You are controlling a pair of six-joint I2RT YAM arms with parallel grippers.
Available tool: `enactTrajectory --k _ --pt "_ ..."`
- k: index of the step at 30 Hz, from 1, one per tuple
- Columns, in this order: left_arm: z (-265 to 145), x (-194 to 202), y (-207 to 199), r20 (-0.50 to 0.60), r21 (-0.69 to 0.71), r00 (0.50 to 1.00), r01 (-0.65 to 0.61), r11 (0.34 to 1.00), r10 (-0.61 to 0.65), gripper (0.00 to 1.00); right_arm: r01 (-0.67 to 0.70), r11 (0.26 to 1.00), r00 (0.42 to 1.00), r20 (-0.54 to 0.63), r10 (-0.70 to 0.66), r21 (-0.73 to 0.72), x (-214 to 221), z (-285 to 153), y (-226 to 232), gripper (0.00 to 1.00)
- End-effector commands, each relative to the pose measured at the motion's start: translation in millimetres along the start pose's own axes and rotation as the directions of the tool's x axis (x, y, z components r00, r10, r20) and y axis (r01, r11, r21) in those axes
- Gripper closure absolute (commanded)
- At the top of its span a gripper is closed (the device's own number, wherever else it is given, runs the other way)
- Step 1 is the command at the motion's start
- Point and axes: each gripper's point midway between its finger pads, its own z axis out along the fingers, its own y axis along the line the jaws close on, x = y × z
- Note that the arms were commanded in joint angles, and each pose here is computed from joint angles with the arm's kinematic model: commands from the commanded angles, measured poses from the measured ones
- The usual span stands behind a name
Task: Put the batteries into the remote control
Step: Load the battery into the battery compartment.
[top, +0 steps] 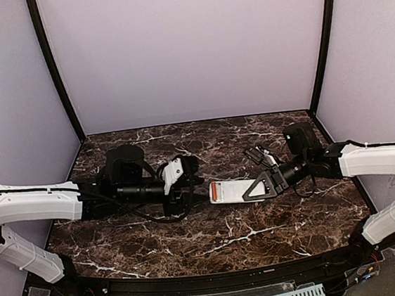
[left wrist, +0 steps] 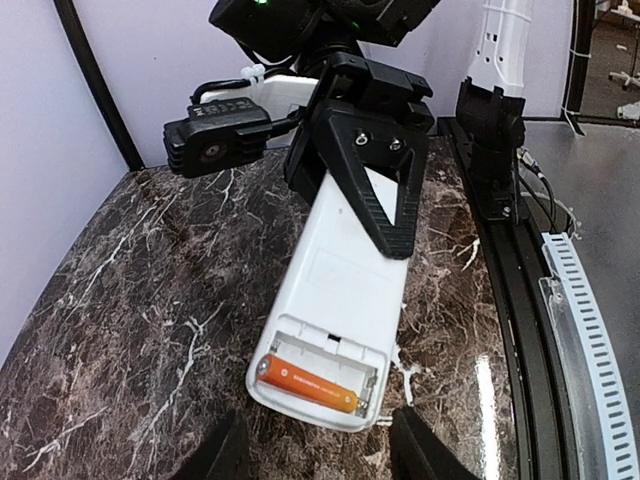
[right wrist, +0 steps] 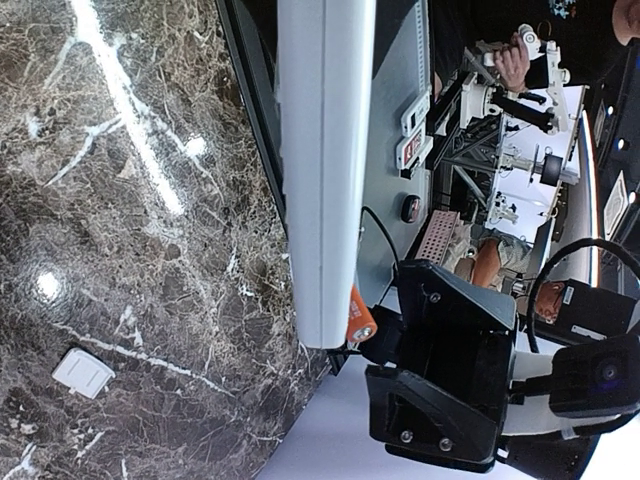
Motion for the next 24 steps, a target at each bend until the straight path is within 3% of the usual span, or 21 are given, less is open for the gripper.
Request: enactTrajectory --k 1,24 --pt "-6 -9 -6 -0.016 0.026 0.987 -0.157 0.987 0.157 0.54 -0.008 0.999 0.999 -0.041 0.006 -0.052 10 5 2 1.0" --pt "10 -7 -14 -0.108 0.123 0.968 -0.214 0.969 0.228 0.66 -0.025 0.997 0.995 -0.097 0.018 -0.07 19 12 2 1.0"
